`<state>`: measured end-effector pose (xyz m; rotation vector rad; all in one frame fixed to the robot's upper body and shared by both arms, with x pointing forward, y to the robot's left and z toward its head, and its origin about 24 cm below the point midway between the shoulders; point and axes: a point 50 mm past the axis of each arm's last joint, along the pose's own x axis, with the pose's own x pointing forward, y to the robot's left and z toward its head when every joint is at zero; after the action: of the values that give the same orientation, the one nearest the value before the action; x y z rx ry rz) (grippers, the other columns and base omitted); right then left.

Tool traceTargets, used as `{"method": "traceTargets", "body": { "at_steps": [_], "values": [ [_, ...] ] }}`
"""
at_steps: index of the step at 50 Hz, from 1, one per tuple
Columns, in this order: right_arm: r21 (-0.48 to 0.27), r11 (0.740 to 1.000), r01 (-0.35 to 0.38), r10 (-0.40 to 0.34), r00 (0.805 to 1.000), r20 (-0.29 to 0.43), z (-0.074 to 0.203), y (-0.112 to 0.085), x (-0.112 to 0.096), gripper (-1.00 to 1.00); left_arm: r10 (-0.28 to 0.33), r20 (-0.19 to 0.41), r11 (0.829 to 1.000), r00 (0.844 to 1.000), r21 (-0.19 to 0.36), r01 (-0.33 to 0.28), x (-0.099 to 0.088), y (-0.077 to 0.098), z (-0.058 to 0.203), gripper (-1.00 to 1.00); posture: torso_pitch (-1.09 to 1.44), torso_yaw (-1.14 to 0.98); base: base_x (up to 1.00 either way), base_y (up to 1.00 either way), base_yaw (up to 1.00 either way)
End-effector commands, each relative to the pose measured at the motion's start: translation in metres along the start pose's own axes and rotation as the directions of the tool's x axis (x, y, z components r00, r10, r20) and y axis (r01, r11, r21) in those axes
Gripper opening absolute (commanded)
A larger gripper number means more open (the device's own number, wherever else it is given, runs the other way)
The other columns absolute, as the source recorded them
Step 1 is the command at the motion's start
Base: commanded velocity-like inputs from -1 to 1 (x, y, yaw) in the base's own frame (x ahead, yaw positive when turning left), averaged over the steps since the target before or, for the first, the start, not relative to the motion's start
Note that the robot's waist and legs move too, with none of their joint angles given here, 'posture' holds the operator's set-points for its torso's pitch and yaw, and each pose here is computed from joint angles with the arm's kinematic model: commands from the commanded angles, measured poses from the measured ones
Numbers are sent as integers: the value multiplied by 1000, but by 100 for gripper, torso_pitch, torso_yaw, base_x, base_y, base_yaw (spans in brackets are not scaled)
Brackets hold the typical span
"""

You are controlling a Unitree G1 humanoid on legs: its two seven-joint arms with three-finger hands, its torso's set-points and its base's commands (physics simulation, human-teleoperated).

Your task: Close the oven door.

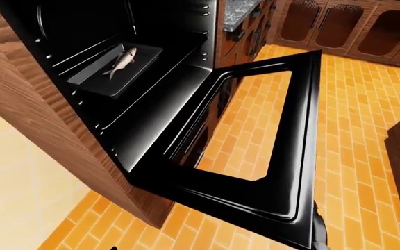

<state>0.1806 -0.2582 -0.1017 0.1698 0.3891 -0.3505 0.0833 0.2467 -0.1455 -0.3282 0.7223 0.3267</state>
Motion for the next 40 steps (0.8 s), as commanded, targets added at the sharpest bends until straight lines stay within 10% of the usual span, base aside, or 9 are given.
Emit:
{"method": "traceTargets", "body": {
  "at_steps": [1,10,40],
  "values": [
    [35,999,-12,8,993,114,23,1,12,100,0,36,1000,999,13,-1,1,3,7,100,0,0,0,0,0],
    [-29,994,-106,109,966,233,51,17,24,100,-27,55,1000,998,13,26,1,0,8,100,0,0,0,0,0],
    [-10,990,-144,140,940,312,87,31,43,100,-40,89,999,995,9,40,1,0,12,100,25,0,0,0,0]
  ]
}}
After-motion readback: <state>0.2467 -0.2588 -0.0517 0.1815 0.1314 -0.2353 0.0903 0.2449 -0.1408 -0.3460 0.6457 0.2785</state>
